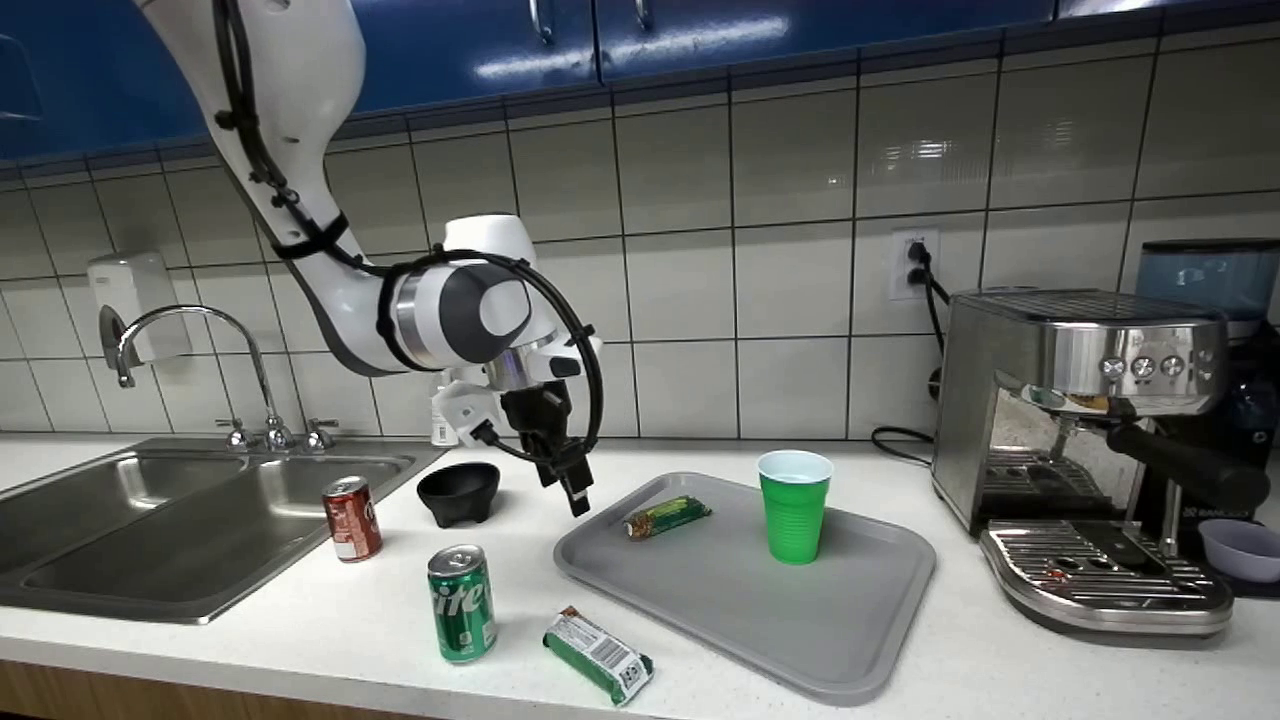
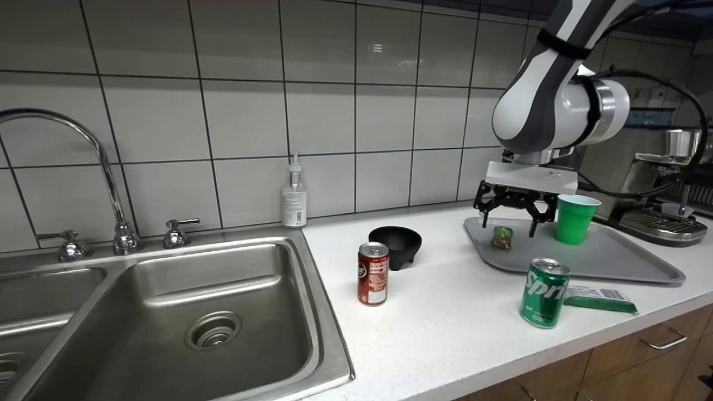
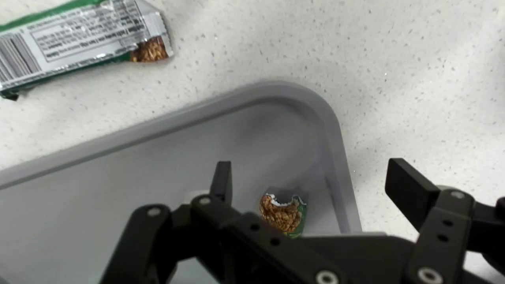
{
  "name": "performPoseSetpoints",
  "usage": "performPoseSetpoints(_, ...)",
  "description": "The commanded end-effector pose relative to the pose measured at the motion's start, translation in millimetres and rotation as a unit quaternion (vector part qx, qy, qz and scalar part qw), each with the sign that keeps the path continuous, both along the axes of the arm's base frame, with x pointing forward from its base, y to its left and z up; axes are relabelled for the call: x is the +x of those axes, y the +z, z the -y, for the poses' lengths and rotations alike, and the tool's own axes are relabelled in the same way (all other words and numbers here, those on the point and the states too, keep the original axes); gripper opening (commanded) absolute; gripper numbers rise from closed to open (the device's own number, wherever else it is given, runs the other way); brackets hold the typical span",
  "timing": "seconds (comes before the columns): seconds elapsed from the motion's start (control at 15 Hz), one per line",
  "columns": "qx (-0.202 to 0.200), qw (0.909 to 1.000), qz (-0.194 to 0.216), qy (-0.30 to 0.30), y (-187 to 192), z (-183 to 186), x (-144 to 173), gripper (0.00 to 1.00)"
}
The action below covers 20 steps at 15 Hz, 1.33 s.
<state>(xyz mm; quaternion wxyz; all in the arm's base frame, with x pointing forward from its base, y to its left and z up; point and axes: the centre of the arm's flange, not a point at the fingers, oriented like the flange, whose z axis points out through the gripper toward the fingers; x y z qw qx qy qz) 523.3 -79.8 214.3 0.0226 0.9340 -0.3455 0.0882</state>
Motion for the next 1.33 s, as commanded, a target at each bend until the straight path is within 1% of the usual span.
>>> performPoseSetpoints(0.0, 0.014, 0.9998, -0.007, 0.016, 17, -14, -39, 1.0)
performPoseSetpoints(0.47, 0.026, 0.9989, -0.031, 0.022, 19, -26, -85, 1.0)
performPoseSetpoints(0.67, 0.025, 0.9985, -0.04, 0.029, 20, -29, -103, 1.0)
performPoseSetpoints(0.93, 0.021, 0.9977, -0.048, 0.044, 20, -34, -122, 1.0)
performPoseSetpoints(1.27, 0.026, 0.9967, -0.058, 0.051, 19, -40, -139, 1.0)
